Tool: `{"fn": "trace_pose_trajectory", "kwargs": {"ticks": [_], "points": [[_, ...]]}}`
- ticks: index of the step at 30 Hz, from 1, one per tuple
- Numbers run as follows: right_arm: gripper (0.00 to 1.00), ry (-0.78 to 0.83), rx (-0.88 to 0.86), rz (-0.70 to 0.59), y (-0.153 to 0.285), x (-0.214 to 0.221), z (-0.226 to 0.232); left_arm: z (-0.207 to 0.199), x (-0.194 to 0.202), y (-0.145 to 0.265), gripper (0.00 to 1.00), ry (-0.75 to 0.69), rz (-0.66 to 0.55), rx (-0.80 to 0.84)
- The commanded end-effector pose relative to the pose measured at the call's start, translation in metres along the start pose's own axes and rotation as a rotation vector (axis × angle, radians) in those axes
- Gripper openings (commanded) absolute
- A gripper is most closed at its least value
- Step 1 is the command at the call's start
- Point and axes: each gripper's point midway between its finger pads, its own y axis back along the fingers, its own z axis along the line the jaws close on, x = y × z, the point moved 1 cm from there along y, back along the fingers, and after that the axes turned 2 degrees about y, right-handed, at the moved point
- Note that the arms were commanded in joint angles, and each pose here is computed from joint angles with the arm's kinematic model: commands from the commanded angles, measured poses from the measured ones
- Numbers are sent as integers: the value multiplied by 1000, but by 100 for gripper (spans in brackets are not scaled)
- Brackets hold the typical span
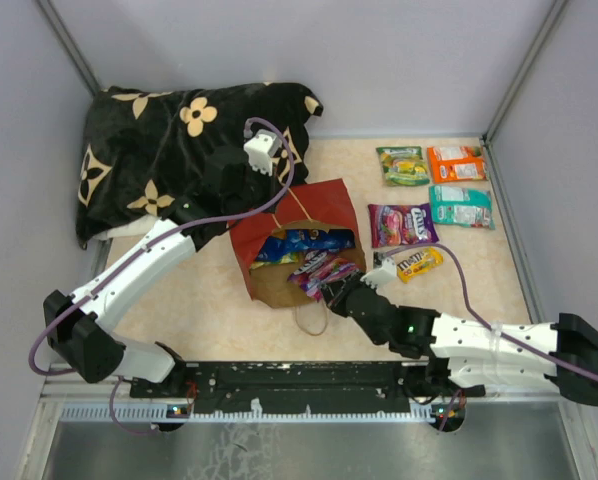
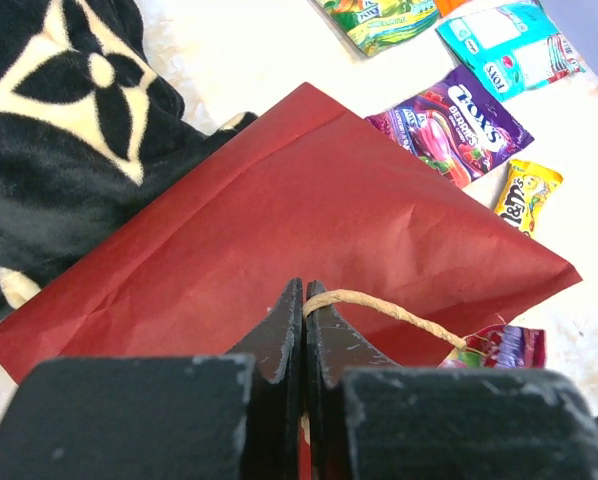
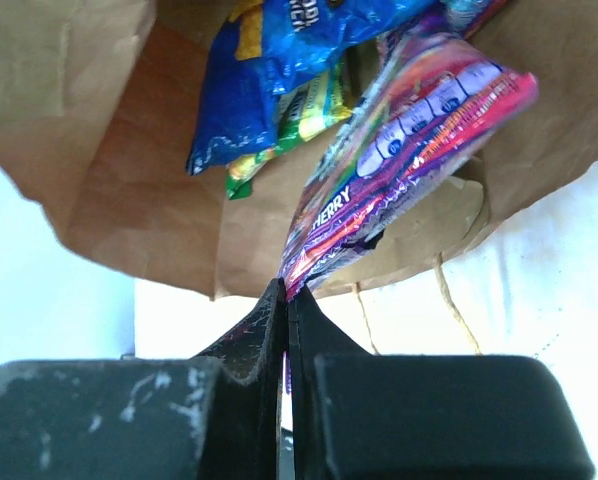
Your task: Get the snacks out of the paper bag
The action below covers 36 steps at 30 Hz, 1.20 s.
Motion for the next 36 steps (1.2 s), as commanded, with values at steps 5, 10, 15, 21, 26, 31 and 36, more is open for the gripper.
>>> {"fn": "trace_pose_trajectory", "kwargs": {"ticks": [5,10,15,21,26,31,36], "points": [[0,54,-119,-103,32,-23,46,5,-14,3,8,2,-43,-19],[0,112,-118,-59,37,-4,51,6,-15,3,25,1,-48,-27],[0,163,-171,-5,58,29,69,6,-22,9,52,-8,-62,-32],[0,321,-204,-61,95,68,100,5,-42,32,85,-24,-130,-36],[0,439,-378,-34,116,102,152,7,-60,55,100,-33,-199,-54],[0,518,-565,7,132,125,201,18,-76,81,100,-36,-283,-107],[0,482,-697,73,128,131,245,35,-93,110,100,-27,-380,-177]]}}
